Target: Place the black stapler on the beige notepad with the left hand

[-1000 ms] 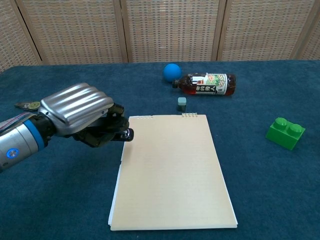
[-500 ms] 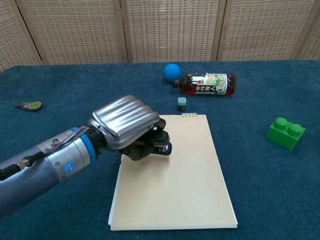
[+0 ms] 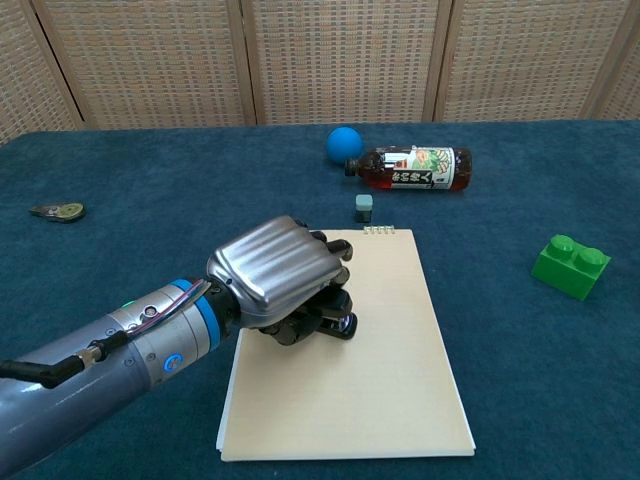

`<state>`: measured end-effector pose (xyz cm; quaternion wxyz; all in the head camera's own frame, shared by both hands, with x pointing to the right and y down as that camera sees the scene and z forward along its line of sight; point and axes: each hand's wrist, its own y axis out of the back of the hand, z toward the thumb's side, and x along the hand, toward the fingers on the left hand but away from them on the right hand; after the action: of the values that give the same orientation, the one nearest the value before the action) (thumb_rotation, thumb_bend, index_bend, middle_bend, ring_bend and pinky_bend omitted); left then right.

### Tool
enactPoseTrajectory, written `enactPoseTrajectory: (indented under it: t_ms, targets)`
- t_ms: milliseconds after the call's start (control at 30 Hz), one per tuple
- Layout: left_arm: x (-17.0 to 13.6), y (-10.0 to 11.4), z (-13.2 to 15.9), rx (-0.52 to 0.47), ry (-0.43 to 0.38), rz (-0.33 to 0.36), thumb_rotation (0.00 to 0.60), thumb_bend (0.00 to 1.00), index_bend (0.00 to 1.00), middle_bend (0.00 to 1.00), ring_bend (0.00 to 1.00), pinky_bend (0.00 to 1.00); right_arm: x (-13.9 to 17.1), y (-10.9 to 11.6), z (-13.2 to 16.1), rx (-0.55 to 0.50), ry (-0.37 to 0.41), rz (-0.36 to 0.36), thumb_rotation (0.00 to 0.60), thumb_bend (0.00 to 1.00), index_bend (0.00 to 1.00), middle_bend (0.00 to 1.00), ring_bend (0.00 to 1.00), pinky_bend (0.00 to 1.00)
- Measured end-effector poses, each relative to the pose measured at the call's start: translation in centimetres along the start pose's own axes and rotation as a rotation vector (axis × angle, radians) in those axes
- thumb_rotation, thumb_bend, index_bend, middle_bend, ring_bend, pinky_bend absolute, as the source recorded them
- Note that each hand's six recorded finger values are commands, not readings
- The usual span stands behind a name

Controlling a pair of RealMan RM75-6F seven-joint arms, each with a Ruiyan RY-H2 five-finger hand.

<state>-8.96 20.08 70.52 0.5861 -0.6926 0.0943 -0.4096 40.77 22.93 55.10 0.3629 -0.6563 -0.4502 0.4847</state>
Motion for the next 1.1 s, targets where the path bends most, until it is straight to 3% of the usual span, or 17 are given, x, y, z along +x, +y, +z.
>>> enactPoseTrajectory:
  t_ms: [100,267,600,800,967,1100]
  targets:
    - [-0.1,-0.1,0.0,0.011,0.009,-0.007,0.600,0.38,0.15,0.00,0.01,0.02,0.0,0.0,0.0,0.001,0.001,0.001,0.600,0.14,0.00,0.00,0.00,0.00]
    - [-0.3,1.2,-0.6,-0.016,0.047,0.052,0.600,0.33,0.02,0.00,0.00,0.00,0.0,-0.3,0.1,0.012,0.003,0.008,0.600,0.14,0.00,0.00,0.00,0.00]
    - [-3.3,4.2,-4.4,-0.123,0.135,0.199,0.600,0.33,0.01,0.00,0.00,0.00,0.1,-0.6,0.3,0.033,0.007,0.014,0.600,0.14,0.00,0.00,0.00,0.00]
    - [-8.9,4.3,-9.7,-0.147,0.260,0.243,0.600,0.32,0.00,0.00,0.00,0.00,0.1,-0.9,0.5,0.055,0.011,0.019,0.600,0.14,0.00,0.00,0.00,0.00]
    - [-15.5,2.8,-14.5,-0.140,0.408,0.193,0.600,0.05,0.00,0.00,0.00,0.00,0.2,-1.4,0.9,0.075,0.017,0.030,0.600,0.13,0.00,0.00,0.00,0.00]
    - [-20.6,1.4,-16.7,-0.119,0.501,0.132,0.600,0.02,0.00,0.00,0.00,0.00,0.3,-1.6,1.2,0.091,0.023,0.035,0.600,0.13,0.00,0.00,0.00,0.00]
